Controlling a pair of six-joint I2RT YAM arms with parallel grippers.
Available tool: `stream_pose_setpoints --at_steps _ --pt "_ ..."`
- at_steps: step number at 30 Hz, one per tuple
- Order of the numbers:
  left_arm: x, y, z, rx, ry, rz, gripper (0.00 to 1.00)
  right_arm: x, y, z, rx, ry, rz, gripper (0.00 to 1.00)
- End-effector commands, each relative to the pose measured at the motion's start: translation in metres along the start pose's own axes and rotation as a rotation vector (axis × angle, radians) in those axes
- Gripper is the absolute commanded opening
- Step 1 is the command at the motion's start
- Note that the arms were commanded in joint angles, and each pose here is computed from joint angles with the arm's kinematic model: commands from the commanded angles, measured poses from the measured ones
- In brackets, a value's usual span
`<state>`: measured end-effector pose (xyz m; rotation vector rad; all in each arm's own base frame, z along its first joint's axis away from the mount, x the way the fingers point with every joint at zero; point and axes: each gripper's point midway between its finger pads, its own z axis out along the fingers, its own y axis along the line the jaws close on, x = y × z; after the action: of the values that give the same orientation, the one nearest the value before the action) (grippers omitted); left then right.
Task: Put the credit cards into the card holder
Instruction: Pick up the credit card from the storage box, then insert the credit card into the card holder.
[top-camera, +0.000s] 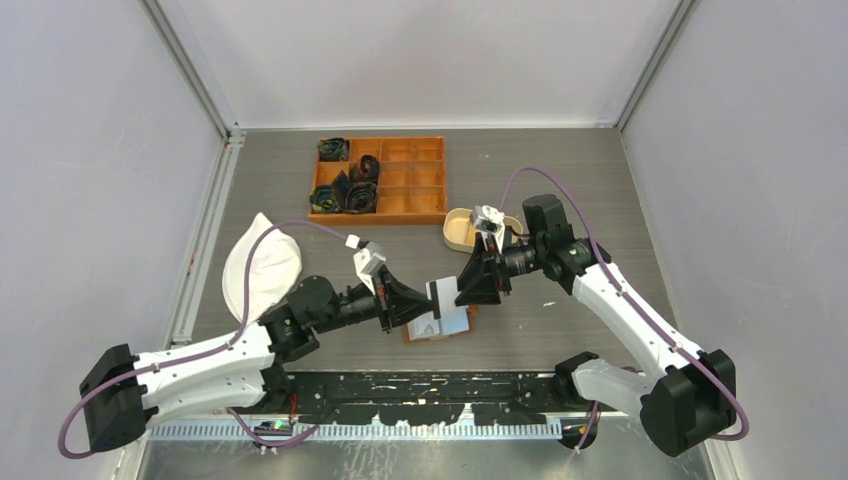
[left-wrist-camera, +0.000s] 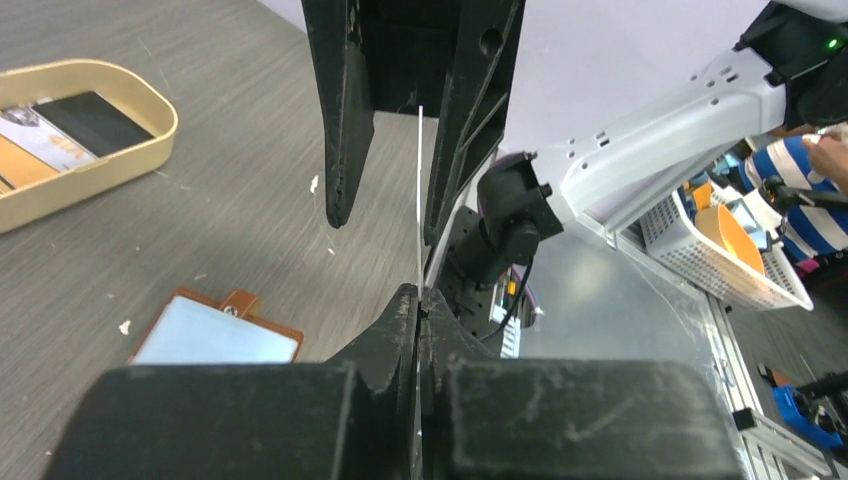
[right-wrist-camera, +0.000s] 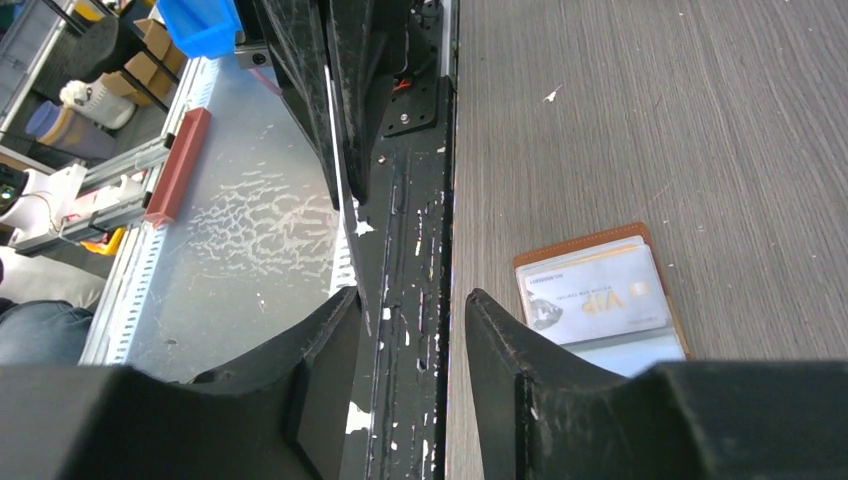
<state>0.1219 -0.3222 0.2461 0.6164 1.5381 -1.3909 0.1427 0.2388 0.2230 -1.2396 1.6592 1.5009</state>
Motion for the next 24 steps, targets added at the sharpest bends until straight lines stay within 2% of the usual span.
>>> stream_pose_setpoints --at_steps 1,7,9,11,12,15,16,19,20,22,24 --pt "0.012 -0.008 0.003 0.045 0.128 0.010 0.00 -0.014 0.008 -0.002 -0.031 -0.030 -0.047 0.47" --pt "0.016 -0.008 0.013 0.064 0.174 0.008 0.00 -0.016 0.011 -0.001 -0.054 -0.044 -0.038 0.39" --pt "0.015 -0.007 0.014 0.064 0.175 0.007 0.00 -0.015 0.011 0.000 -0.056 -0.044 -0.034 0.29" --pt "0.014 -0.006 0.015 0.063 0.174 0.006 0.00 -0.016 0.011 0.000 -0.057 -0.044 -0.031 0.08" --pt "0.013 -0.004 0.015 0.056 0.171 0.003 0.00 -0.016 0.011 0.000 -0.058 -0.044 -0.029 0.02" --pt "0.008 0.003 0.013 0.020 0.139 -0.005 0.00 -0.018 0.013 0.000 -0.065 -0.046 -0.024 0.01" --pt "0.005 0.008 0.011 -0.011 0.119 -0.014 0.04 -0.020 0.013 0.000 -0.062 -0.050 -0.024 0.01" --pt "0.003 0.034 -0.005 -0.160 0.065 -0.075 0.42 -0.025 -0.003 0.002 -0.001 -0.076 0.028 0.01" --pt "0.005 0.043 -0.014 -0.217 0.053 -0.104 0.51 -0.026 -0.014 0.001 0.046 -0.094 0.086 0.01" --pt "0.023 0.063 -0.038 -0.346 0.058 -0.195 0.61 -0.027 -0.040 -0.003 0.145 -0.134 0.237 0.01" --pt "0.039 0.077 -0.057 -0.439 0.052 -0.282 0.64 -0.019 -0.063 -0.006 0.200 -0.141 0.376 0.01"
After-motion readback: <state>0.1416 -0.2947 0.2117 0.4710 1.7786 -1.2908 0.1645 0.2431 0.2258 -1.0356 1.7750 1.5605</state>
